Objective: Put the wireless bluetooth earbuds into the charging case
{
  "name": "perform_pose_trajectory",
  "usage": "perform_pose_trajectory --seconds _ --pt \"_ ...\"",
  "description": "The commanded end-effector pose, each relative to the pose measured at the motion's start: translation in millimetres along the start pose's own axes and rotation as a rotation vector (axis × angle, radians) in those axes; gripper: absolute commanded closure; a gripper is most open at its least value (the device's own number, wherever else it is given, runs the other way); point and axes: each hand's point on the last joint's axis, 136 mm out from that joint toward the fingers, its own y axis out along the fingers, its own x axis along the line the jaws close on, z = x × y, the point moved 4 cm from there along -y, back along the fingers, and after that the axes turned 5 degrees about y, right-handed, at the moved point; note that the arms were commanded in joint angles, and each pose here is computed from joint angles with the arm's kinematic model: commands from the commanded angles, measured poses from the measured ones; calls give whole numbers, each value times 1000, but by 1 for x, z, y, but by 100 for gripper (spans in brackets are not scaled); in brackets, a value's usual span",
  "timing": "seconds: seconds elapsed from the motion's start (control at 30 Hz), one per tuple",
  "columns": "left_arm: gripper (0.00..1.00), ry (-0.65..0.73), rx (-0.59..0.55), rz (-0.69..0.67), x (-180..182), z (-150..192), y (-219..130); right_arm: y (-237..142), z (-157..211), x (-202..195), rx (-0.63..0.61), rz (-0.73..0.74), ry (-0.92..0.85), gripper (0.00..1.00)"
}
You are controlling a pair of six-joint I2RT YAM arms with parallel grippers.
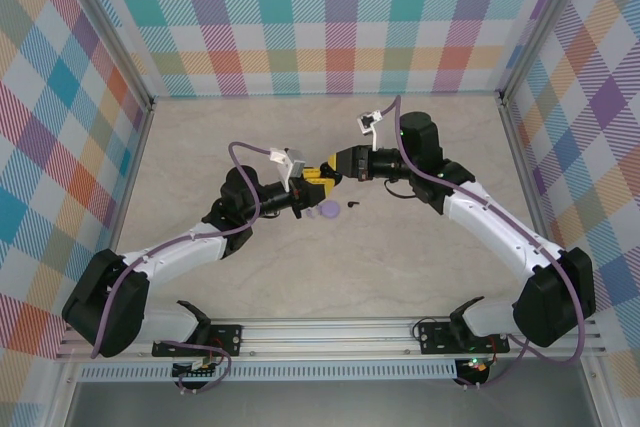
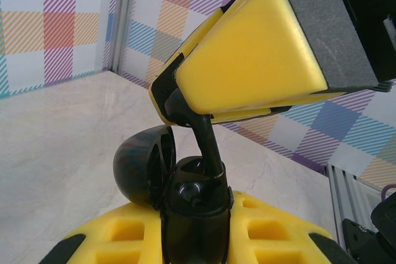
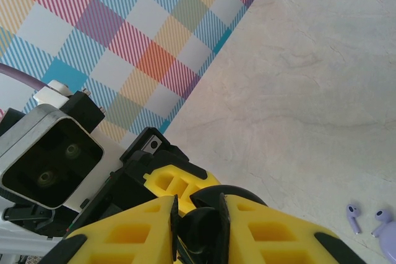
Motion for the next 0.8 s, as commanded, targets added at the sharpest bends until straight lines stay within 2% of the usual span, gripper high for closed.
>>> perform_pose_trajectory --seconds 0.0,0.77 --pt "90 51 -59 22 -9 -16 -3 -6 -9 21 -22 -47 -69 74" --pt "90 -4 -73 5 -6 -22 -1 -4 -3 13 -9 -11 -74 75"
